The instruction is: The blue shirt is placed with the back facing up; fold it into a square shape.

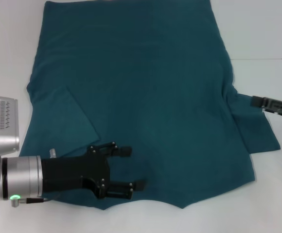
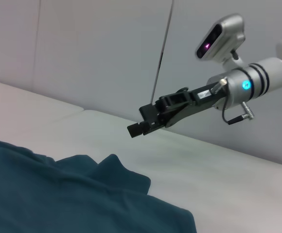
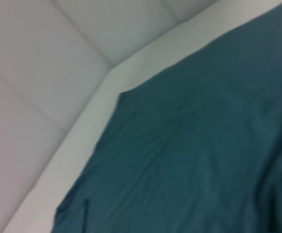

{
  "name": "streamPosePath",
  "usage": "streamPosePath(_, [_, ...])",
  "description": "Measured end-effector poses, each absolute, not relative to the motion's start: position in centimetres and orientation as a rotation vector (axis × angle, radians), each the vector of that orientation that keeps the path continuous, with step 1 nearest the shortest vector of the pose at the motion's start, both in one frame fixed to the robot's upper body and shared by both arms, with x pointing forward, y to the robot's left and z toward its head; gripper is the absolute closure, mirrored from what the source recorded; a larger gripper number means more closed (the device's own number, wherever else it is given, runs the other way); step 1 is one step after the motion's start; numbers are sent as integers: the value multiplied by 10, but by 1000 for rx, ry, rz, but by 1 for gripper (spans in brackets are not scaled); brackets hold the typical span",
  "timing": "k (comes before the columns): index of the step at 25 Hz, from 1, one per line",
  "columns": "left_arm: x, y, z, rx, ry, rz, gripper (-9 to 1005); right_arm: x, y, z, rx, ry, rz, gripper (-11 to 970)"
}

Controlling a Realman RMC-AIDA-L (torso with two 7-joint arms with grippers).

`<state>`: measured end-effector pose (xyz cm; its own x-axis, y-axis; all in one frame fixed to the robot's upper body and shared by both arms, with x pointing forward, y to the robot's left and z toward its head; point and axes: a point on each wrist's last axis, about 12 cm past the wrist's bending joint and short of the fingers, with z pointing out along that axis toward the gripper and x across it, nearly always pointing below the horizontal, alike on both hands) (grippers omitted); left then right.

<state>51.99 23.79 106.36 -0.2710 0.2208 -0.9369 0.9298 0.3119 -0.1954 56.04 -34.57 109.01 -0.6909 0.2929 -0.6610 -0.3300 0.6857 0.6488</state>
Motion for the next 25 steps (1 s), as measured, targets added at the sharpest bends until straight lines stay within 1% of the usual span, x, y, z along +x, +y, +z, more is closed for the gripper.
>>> streamPosePath(6, [520, 237, 1063, 1055, 1706, -1024, 47, 561, -367, 1085, 164, 2156, 957, 74])
streamPosePath(12, [520, 236, 1064, 1058, 1704, -1028, 46, 562, -372, 1081, 192, 2260, 919, 75])
streamPosePath(18, [521, 236, 1064, 1059, 1704, -1029, 46, 566, -370, 1078, 179, 2303, 868, 75])
streamPosePath(25, [521, 236, 1064, 1053, 1705, -1030, 47, 572, -358, 1069, 181, 2274, 812, 75])
